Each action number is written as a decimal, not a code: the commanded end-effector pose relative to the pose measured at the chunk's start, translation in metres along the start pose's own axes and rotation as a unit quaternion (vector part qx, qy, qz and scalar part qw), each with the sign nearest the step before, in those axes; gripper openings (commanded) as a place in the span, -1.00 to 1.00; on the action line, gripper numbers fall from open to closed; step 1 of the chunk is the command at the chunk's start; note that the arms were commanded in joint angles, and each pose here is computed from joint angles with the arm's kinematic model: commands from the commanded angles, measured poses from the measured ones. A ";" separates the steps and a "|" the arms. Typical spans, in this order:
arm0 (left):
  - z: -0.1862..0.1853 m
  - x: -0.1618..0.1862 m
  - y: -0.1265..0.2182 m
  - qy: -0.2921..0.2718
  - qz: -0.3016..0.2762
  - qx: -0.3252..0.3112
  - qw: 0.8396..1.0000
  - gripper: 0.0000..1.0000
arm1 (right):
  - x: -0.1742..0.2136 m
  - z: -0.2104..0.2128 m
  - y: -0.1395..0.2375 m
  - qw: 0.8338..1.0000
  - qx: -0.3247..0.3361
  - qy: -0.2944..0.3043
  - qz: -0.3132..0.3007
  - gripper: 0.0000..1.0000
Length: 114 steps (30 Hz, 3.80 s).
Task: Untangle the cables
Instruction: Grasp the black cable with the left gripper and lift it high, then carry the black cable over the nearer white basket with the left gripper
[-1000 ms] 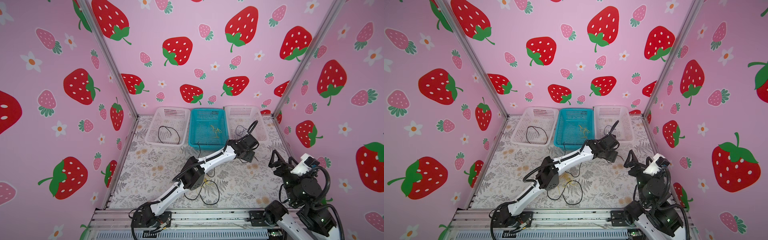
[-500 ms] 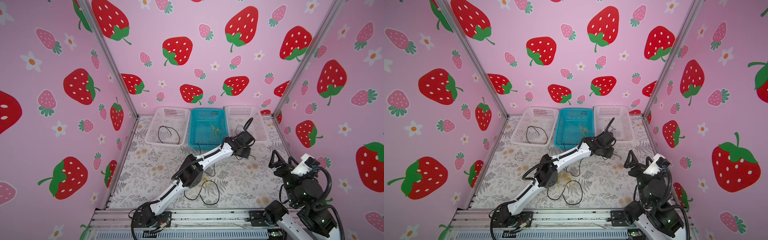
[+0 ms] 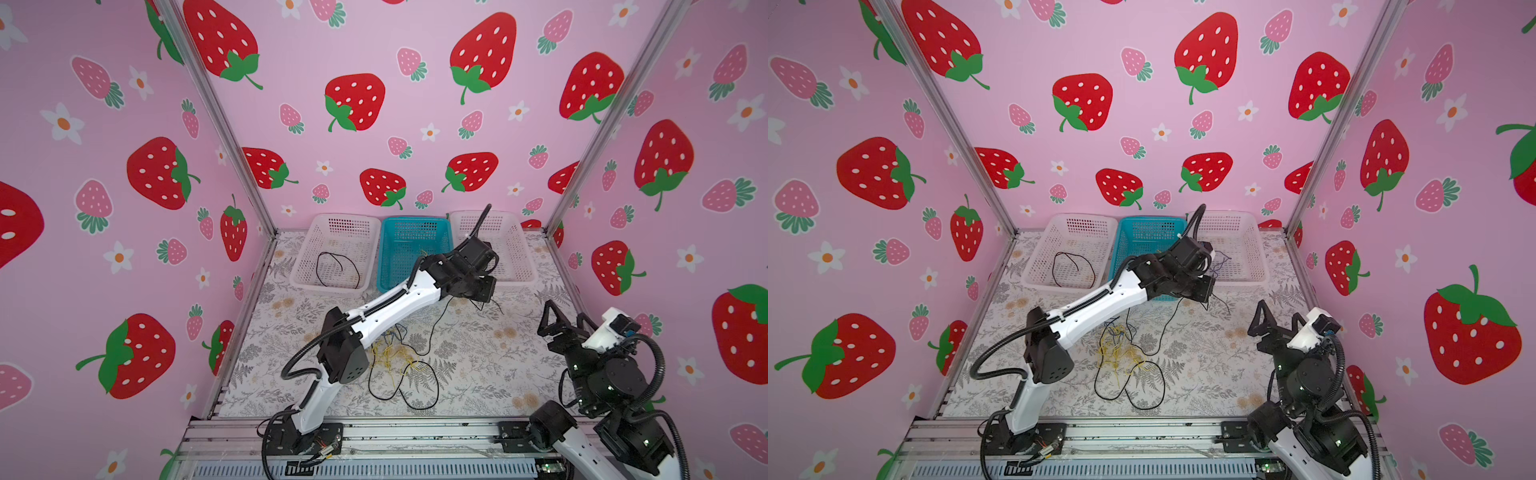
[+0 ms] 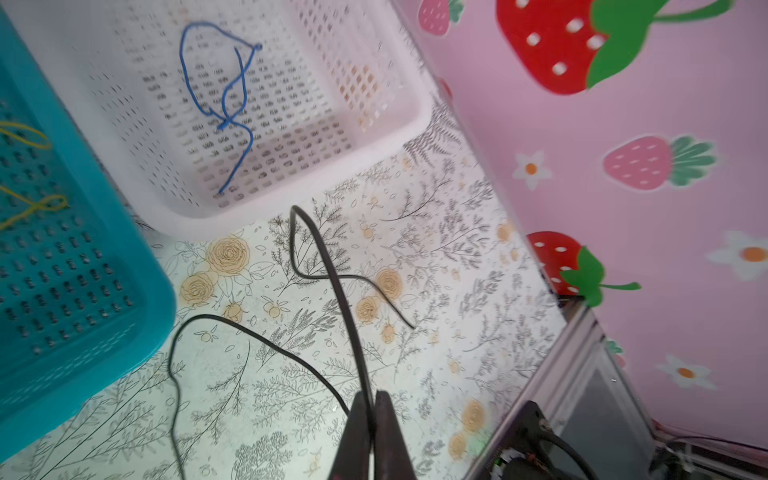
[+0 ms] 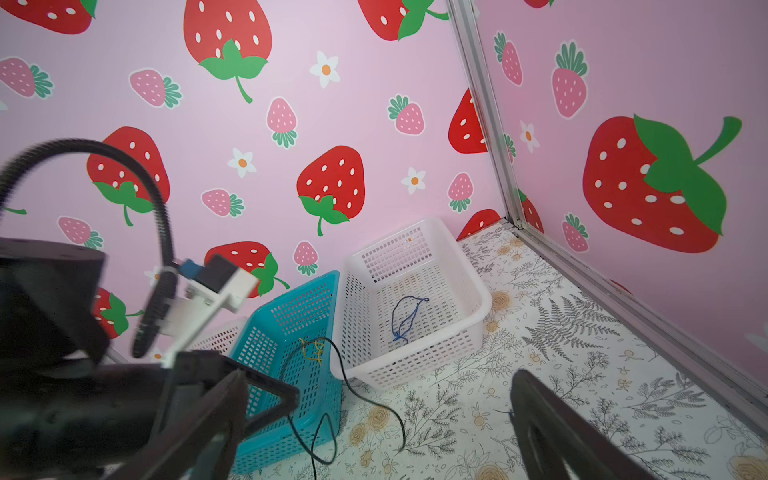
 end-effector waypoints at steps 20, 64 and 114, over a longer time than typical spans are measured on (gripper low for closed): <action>0.036 -0.028 0.376 -0.051 -0.353 -0.126 0.926 -1.00 | 0.006 0.017 -0.015 0.999 -0.038 -0.003 0.016 0.99; 0.324 -0.029 0.332 0.119 -0.305 -0.397 0.857 -1.00 | 0.041 0.044 -0.052 0.990 -0.083 0.004 0.117 0.98; 0.277 0.110 0.145 0.234 0.123 -0.335 0.904 0.72 | 0.077 0.040 -0.056 0.969 -0.127 0.024 0.209 0.97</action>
Point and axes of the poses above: each gripper's point midway between its finger pads, its own y axis back along the fingers, its own z axis along the line the jaws close on, x = y × z, the point moved 10 cm from there along y, back along the fingers, and after that the axes turned 14 degrees about -y, right-handed, at the moved point
